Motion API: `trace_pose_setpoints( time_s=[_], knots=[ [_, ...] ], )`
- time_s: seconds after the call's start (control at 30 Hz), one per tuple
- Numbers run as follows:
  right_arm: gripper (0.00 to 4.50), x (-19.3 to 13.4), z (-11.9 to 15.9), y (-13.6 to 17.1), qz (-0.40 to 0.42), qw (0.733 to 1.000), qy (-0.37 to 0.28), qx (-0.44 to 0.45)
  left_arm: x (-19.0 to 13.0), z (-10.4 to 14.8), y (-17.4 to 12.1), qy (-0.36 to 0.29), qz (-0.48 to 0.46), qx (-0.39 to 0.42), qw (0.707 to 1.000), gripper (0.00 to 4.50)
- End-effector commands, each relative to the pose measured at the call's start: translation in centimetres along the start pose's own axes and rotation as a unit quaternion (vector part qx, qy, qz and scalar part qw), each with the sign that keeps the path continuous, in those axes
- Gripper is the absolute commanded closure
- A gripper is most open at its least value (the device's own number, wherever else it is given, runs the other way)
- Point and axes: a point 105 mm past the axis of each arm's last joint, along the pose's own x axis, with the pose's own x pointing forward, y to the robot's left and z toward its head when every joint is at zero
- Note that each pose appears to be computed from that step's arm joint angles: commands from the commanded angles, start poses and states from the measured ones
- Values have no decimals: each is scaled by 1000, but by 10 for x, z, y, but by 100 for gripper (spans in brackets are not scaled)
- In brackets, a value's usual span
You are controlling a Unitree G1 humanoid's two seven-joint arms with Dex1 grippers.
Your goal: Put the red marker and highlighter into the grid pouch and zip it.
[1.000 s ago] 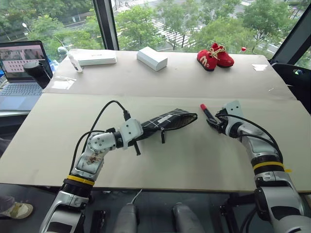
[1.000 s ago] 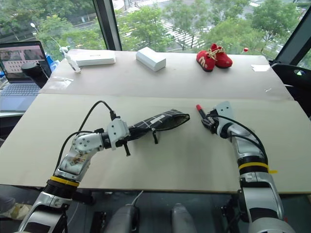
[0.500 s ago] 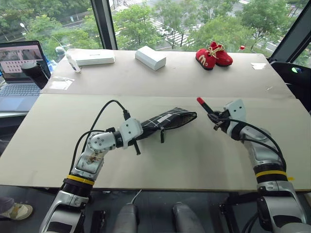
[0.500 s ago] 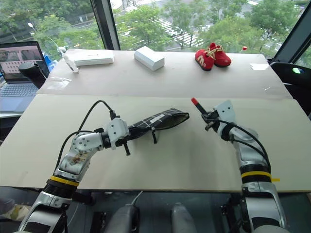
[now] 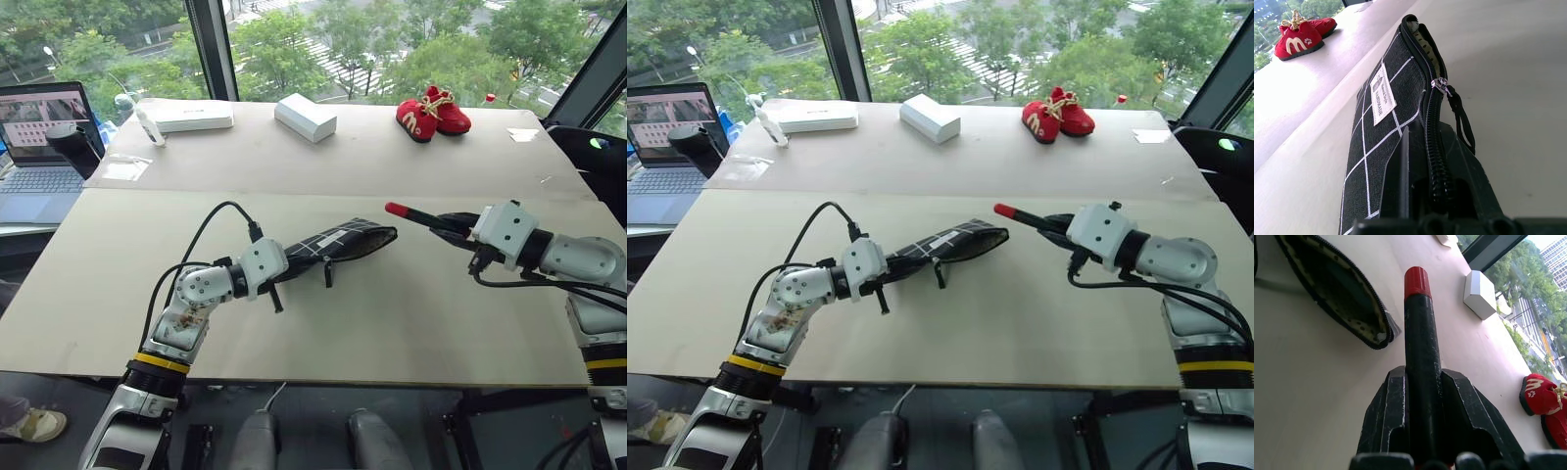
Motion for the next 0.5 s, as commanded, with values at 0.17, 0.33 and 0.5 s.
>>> trace_pose_setpoints(
  time_s=[0.17, 0.33, 0.5],
  knots=[
    [391, 2, 11, 14, 33, 998, -2, -50, 0, 12, 4, -16, 0, 19, 1000, 450],
    [391, 7, 11, 18, 35, 998, -6, -44, 1, 13, 4, -17, -1, 19, 1000, 450],
    [391, 9, 6, 22, 48, 997, 9, -58, 1, 13, 4, -17, -1, 20, 1000, 450]
  ],
)
